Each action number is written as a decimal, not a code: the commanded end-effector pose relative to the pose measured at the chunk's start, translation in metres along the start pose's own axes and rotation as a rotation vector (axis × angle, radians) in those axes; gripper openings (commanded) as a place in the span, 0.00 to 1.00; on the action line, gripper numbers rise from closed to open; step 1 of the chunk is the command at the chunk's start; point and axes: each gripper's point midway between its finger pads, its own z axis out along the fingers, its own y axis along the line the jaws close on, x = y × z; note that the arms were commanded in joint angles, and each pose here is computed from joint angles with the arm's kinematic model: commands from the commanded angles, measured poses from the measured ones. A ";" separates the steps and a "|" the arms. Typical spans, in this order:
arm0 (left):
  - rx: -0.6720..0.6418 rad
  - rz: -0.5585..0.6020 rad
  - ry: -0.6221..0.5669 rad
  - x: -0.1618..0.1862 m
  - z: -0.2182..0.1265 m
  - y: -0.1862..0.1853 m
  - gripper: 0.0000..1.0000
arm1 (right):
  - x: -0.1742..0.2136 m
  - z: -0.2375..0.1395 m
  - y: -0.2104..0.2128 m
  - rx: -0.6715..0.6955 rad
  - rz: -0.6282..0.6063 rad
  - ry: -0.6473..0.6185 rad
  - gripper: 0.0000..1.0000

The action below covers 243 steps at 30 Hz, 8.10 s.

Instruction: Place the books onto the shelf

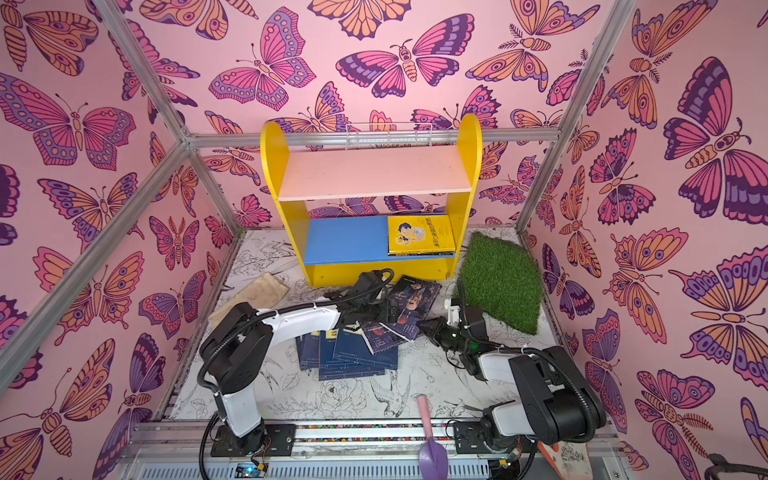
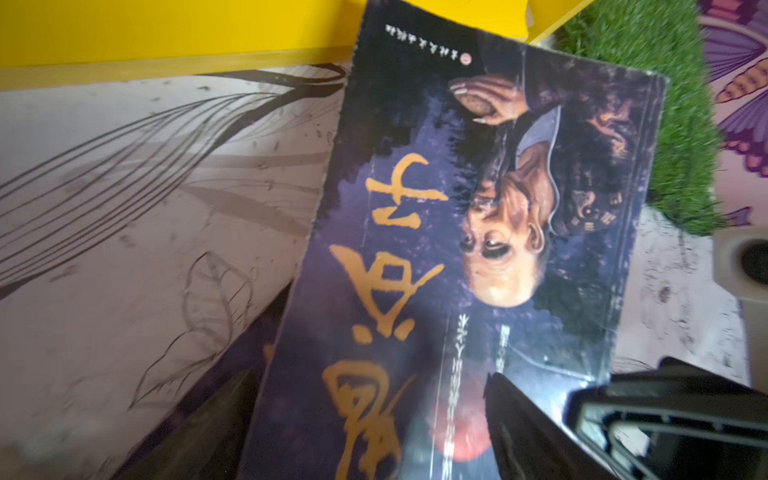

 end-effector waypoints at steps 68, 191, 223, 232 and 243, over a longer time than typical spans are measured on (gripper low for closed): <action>0.805 -0.257 -0.439 -0.090 -0.168 -0.072 0.27 | -0.037 -0.046 0.197 -0.306 -0.294 -0.444 0.00; 0.202 -0.245 -0.393 -0.028 -0.178 0.048 0.81 | -0.214 0.022 0.120 0.263 0.196 -0.703 0.54; 0.179 -0.275 -0.351 -0.029 -0.157 0.052 0.81 | -0.158 0.026 0.112 0.328 0.022 -0.448 0.01; 0.156 -0.296 -0.345 -0.021 -0.154 0.059 0.81 | -0.166 0.049 0.102 0.352 0.041 -0.441 0.00; 0.145 -0.276 -0.338 -0.019 -0.154 0.061 0.81 | -0.183 0.056 0.107 0.368 0.009 -0.473 0.00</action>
